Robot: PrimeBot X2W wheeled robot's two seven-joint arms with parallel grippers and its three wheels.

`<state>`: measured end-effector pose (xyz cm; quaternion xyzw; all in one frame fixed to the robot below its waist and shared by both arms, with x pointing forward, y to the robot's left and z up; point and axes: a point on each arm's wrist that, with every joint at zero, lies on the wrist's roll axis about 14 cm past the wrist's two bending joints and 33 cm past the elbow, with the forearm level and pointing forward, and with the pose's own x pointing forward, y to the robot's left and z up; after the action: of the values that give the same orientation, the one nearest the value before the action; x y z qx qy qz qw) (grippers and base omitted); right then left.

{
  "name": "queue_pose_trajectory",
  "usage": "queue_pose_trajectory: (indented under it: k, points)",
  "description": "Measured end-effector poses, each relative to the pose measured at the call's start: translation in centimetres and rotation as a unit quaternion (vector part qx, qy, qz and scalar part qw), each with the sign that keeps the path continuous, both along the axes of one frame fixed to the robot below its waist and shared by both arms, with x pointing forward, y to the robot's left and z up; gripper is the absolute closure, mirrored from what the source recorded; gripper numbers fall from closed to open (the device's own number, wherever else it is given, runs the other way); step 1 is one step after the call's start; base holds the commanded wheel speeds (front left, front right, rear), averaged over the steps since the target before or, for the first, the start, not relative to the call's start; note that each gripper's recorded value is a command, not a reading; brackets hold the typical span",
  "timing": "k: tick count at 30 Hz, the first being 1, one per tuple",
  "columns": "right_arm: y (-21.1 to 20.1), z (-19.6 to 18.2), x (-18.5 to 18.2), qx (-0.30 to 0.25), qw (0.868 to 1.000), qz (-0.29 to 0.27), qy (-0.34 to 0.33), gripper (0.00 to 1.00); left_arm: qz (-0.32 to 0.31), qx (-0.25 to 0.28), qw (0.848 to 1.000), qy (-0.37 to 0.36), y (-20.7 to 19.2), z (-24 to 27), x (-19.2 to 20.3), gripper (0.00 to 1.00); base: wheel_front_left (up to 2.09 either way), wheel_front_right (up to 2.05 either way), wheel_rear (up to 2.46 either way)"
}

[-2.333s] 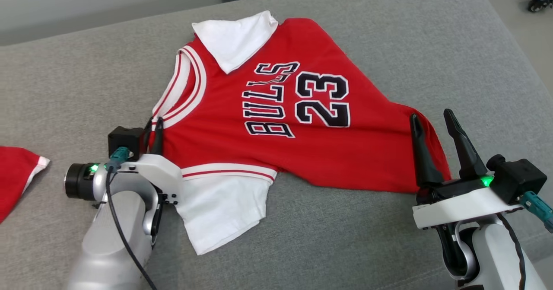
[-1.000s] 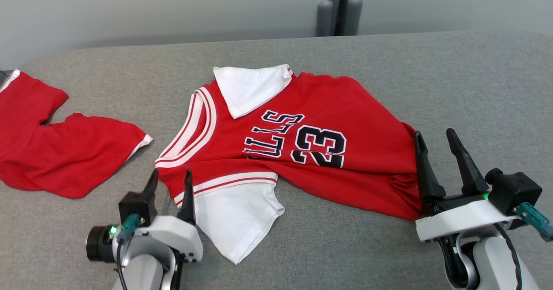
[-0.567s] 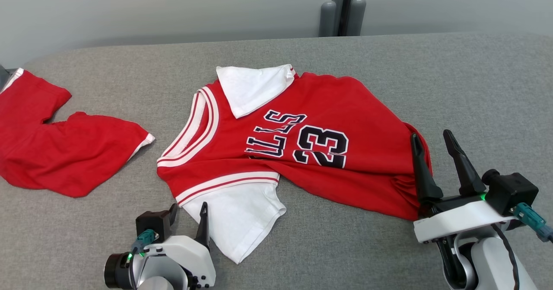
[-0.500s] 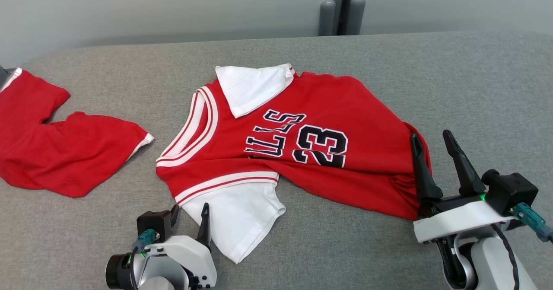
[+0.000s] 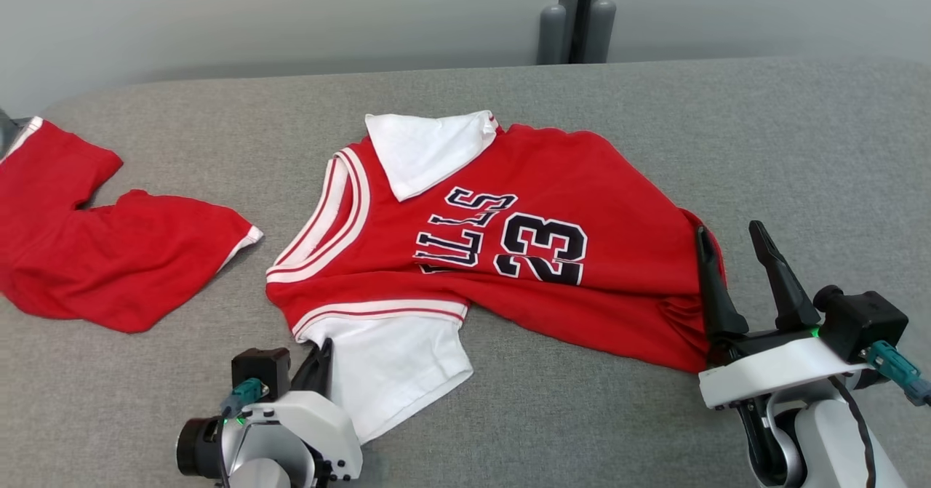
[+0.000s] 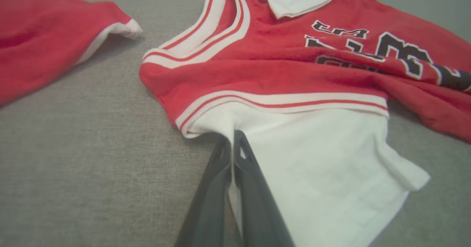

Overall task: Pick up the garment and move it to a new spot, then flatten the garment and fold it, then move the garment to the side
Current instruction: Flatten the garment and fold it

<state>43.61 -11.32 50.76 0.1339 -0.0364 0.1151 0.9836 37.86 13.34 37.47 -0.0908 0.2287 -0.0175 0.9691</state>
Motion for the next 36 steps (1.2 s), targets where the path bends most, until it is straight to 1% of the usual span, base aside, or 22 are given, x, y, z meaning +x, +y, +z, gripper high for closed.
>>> queue_pose_trajectory:
  k: [2,4,7,16,19,20,21,22,26,32,36]
  points:
    - [0.3,0.2,0.0,0.001,1.000,0.004,-0.002,0.00,0.004,0.005,1.000,-0.009,0.5,0.5,0.1,1.00,0.00,0.00,0.00]
    - [0.6,0.4,0.0,0.003,1.000,0.008,-0.005,0.00,0.015,0.020,0.999,-0.023,2.0,1.2,0.2,1.00,0.00,0.00,0.00]
    - [1.0,0.6,0.0,0.004,1.000,0.013,-0.007,0.00,0.027,0.025,0.999,-0.033,3.0,1.9,0.0,1.00,0.00,0.00,0.00]
    - [1.7,0.7,-0.4,0.007,1.000,0.022,-0.007,0.00,0.067,0.055,0.995,-0.039,6.5,2.9,-1.1,1.00,0.00,0.00,0.00]
    - [1.8,0.8,-0.4,0.007,1.000,0.024,-0.007,0.00,0.068,0.056,0.995,-0.037,6.7,3.1,-1.4,1.00,0.00,0.00,0.00]
    - [1.8,0.8,-0.5,0.006,1.000,0.024,-0.007,0.00,0.065,0.055,0.996,-0.033,6.5,3.0,-1.6,0.70,0.00,0.00,0.00]
    - [1.9,0.7,-0.5,0.006,1.000,0.024,-0.006,0.00,0.061,0.055,0.996,-0.026,6.4,2.8,-1.8,0.14,0.00,0.00,0.00]
    - [1.9,0.7,-0.5,0.006,1.000,0.024,-0.005,0.00,0.057,0.058,0.996,-0.021,6.3,2.7,-2.0,0.00,0.00,0.00,0.00]
    - [1.1,0.2,-0.4,0.003,1.000,0.013,0.002,0.00,0.062,0.060,0.996,-0.037,6.1,3.7,-1.6,0.00,0.00,0.00,0.00]
    - [-1.1,-0.6,0.4,0.002,1.000,-0.021,0.016,0.00,0.062,0.051,0.991,-0.106,4.9,6.5,0.0,0.00,0.00,0.00,0.00]
    - [-2.6,-3.0,1.2,0.001,0.997,-0.044,0.057,0.00,0.044,0.046,0.989,-0.133,3.5,7.3,0.9,0.00,0.00,0.00,0.00]
